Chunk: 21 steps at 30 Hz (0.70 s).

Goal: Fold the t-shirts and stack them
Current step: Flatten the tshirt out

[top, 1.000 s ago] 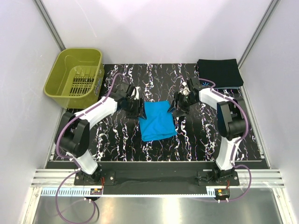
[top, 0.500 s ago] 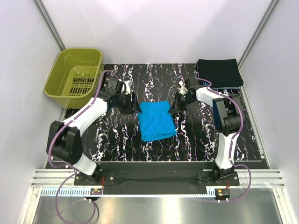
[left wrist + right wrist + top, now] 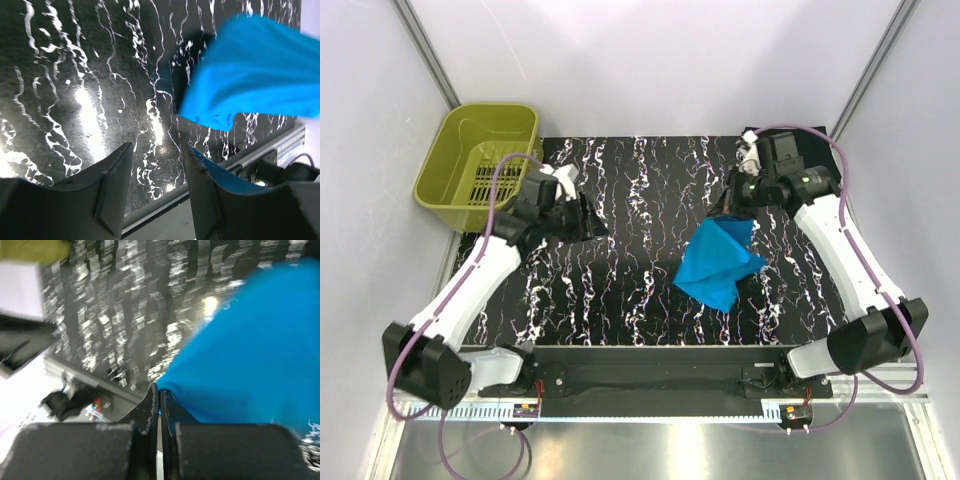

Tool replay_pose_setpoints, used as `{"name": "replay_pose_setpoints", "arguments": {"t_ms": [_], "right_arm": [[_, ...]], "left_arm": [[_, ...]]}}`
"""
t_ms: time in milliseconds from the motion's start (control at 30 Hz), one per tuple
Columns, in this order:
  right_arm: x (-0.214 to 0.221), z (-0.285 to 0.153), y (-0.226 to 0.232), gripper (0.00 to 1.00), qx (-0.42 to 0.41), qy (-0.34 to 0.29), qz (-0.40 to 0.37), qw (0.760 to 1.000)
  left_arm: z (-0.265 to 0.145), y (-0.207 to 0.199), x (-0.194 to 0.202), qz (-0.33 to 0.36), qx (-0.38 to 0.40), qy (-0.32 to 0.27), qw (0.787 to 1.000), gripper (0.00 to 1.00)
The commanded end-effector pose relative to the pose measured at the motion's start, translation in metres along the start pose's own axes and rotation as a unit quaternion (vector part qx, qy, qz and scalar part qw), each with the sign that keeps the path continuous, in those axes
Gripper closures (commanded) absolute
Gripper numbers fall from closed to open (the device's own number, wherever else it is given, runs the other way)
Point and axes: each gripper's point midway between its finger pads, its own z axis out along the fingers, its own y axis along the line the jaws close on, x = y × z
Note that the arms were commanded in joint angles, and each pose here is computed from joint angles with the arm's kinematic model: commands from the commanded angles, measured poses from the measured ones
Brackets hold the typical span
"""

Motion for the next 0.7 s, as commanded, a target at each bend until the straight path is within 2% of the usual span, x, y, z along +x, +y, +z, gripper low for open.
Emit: {"name": "replay_pose_setpoints", "arguments": {"t_ms": [0,100,133,167,200,233,267,300,367,400,533,567,600,667], "right_arm": [[0.029,0.006,0.050,1.00,-0.065,0.053,-0.021,0.996],[0.026,0.029,0.111,1.00,-0.162,0.064,-0.020,0.984],[0.035,0.039,0.132,1.00,-0.191,0.077,-0.031,0.978],[0.038,0.068,0.140,1.00,-0.204,0.099,-0.029,0.974],[0.034,0.073,0.159,1.00,-0.228,0.106,-0.049,0.967],[0.043,0.086,0.169,0.96,-0.237,0.130,-0.058,0.961],[0.050,0.117,0.160,0.84,-0.223,0.163,-0.042,0.960],[0.049,0.115,0.166,0.65,-0.233,0.181,-0.036,0.955],[0.045,0.112,0.160,0.45,-0.222,0.177,-0.030,0.958],[0.049,0.115,0.146,0.28,-0.196,0.168,-0.032,0.966],[0.057,0.096,0.095,0.25,-0.128,0.150,-0.021,0.980],[0.048,0.084,0.080,0.25,-0.114,0.127,-0.009,0.985],[0.065,0.088,0.052,0.27,-0.085,0.143,0.011,0.986],[0.065,0.079,0.019,0.35,-0.049,0.119,0.032,0.991]], "left_arm": [[-0.024,0.002,-0.010,-0.010,-0.020,-0.049,0.999,0.49],[-0.041,0.016,-0.011,-0.021,-0.063,-0.074,0.995,0.44],[-0.045,0.020,-0.011,-0.025,-0.076,-0.081,0.994,0.43],[-0.049,0.029,-0.010,-0.029,-0.098,-0.088,0.991,0.42],[-0.056,0.032,-0.009,-0.030,-0.105,-0.099,0.989,0.38],[-0.059,0.035,-0.010,-0.031,-0.114,-0.105,0.987,0.35],[-0.061,0.039,-0.010,-0.030,-0.124,-0.109,0.986,0.32],[-0.062,0.040,-0.009,-0.021,-0.128,-0.108,0.986,0.30],[-0.061,0.038,-0.009,-0.014,-0.124,-0.100,0.987,0.30],[-0.059,0.038,-0.008,-0.006,-0.121,-0.093,0.988,0.30],[-0.040,0.026,0.000,0.016,-0.078,-0.055,0.995,0.35],[-0.033,0.016,0.006,0.029,-0.058,-0.040,0.997,0.36],[-0.023,0.013,0.010,0.040,-0.053,-0.021,0.998,0.37],[0.000,-0.003,0.028,0.068,-0.037,0.022,0.997,0.38]]}}
